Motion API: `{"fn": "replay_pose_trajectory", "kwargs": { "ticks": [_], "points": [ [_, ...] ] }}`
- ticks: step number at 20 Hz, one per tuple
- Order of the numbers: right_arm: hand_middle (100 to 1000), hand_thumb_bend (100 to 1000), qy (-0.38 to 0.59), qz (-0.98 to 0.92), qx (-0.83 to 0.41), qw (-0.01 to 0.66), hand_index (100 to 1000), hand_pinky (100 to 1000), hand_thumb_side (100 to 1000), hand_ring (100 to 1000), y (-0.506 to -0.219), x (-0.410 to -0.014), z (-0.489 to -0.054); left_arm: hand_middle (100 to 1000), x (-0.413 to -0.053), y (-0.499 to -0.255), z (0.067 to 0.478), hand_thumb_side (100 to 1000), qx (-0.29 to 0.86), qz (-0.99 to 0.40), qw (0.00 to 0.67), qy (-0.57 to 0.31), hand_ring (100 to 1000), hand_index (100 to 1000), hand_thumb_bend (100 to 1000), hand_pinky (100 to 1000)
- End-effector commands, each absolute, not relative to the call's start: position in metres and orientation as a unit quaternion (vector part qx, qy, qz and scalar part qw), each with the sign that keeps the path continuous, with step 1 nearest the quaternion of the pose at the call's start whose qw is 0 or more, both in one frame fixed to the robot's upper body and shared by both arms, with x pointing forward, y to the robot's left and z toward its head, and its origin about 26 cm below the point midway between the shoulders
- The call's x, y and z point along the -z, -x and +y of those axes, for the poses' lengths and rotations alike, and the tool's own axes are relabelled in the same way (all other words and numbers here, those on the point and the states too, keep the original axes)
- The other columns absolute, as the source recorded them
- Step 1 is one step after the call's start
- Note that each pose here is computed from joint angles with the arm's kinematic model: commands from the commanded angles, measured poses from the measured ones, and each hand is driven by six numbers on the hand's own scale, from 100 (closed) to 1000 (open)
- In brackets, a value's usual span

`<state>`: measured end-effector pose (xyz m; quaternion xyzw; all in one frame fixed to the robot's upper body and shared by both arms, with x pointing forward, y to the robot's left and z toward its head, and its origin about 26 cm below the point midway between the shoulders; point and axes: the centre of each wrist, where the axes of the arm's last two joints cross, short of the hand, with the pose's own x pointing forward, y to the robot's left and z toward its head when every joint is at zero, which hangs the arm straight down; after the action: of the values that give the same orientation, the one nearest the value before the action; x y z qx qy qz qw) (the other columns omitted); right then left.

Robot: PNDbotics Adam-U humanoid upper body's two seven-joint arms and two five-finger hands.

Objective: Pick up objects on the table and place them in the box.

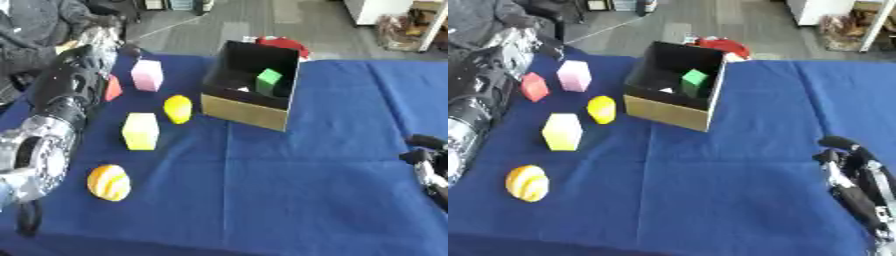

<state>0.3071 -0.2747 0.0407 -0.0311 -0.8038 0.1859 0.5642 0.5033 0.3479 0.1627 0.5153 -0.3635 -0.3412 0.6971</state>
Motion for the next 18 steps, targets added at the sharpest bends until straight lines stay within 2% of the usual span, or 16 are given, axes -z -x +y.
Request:
{"fn": "replay_pose_trajectory", "kwargs": {
  "ticks": [1, 5, 7, 8, 11, 18],
  "points": [
    [738, 100, 0.04, -0.808, -0.19, 0.557, 805, 762, 416, 670, -0.309, -0.047, -0.281, 842, -0.172, -0.5, 0.367, 264, 0.319, -0.364, 0.692, -0.535, 770, 960, 210, 820],
    [739, 100, 0.043, -0.808, -0.188, 0.557, 805, 762, 413, 670, -0.31, -0.047, -0.282, 847, -0.165, -0.497, 0.374, 257, 0.317, -0.357, 0.693, -0.541, 775, 963, 245, 825],
    [739, 100, 0.043, -0.808, -0.188, 0.557, 805, 762, 410, 670, -0.311, -0.048, -0.283, 856, -0.162, -0.496, 0.376, 243, 0.32, -0.351, 0.69, -0.546, 782, 968, 288, 831],
    [739, 100, 0.044, -0.808, -0.188, 0.557, 805, 762, 403, 671, -0.311, -0.048, -0.283, 864, -0.16, -0.496, 0.377, 223, 0.323, -0.348, 0.688, -0.549, 791, 972, 346, 836],
    [739, 100, 0.045, -0.808, -0.186, 0.556, 805, 762, 392, 671, -0.313, -0.048, -0.283, 875, -0.159, -0.495, 0.378, 228, 0.337, -0.341, 0.676, -0.56, 804, 975, 419, 845],
    [739, 100, 0.046, -0.811, -0.183, 0.553, 805, 762, 365, 672, -0.317, -0.049, -0.285, 877, -0.17, -0.497, 0.378, 245, 0.361, -0.334, 0.652, -0.576, 816, 976, 459, 854]
  ]
}}
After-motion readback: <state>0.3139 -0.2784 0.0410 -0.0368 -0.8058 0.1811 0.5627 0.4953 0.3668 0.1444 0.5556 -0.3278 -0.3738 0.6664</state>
